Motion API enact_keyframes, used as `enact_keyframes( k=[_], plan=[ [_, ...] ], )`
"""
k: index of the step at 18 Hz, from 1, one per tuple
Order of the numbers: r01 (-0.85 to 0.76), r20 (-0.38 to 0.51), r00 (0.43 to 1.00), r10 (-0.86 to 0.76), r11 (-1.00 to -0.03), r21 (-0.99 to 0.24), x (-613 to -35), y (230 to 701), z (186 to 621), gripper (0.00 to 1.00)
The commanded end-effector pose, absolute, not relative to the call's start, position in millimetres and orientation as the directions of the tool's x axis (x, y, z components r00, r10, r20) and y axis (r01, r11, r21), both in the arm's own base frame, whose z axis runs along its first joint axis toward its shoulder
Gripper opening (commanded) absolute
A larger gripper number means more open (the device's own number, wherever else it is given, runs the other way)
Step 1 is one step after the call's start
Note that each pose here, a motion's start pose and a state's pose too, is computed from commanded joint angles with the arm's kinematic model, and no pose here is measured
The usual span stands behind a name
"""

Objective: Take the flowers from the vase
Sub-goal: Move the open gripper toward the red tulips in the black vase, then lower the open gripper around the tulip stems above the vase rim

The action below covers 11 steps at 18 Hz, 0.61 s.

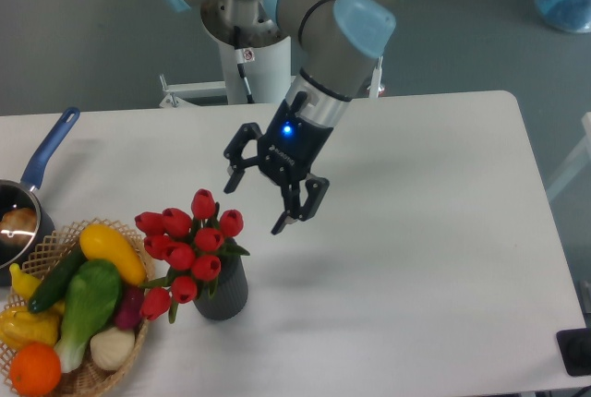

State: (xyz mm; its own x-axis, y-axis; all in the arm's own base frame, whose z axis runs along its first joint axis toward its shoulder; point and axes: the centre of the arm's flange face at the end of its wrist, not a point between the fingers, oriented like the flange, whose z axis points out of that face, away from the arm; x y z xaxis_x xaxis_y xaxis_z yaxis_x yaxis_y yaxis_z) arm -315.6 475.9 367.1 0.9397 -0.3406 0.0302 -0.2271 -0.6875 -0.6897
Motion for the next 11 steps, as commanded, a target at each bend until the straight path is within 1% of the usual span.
enact_keyframes(
  k=[8, 11],
  plan=[
    [-0.197, 0.073, 0.937, -0.342, -0.688, -0.699, -310, 487, 357, 1.0],
    [-0.142, 0.12, 0.941, -0.317, -0.69, -0.71, -312, 492, 354, 1.0]
  ],
)
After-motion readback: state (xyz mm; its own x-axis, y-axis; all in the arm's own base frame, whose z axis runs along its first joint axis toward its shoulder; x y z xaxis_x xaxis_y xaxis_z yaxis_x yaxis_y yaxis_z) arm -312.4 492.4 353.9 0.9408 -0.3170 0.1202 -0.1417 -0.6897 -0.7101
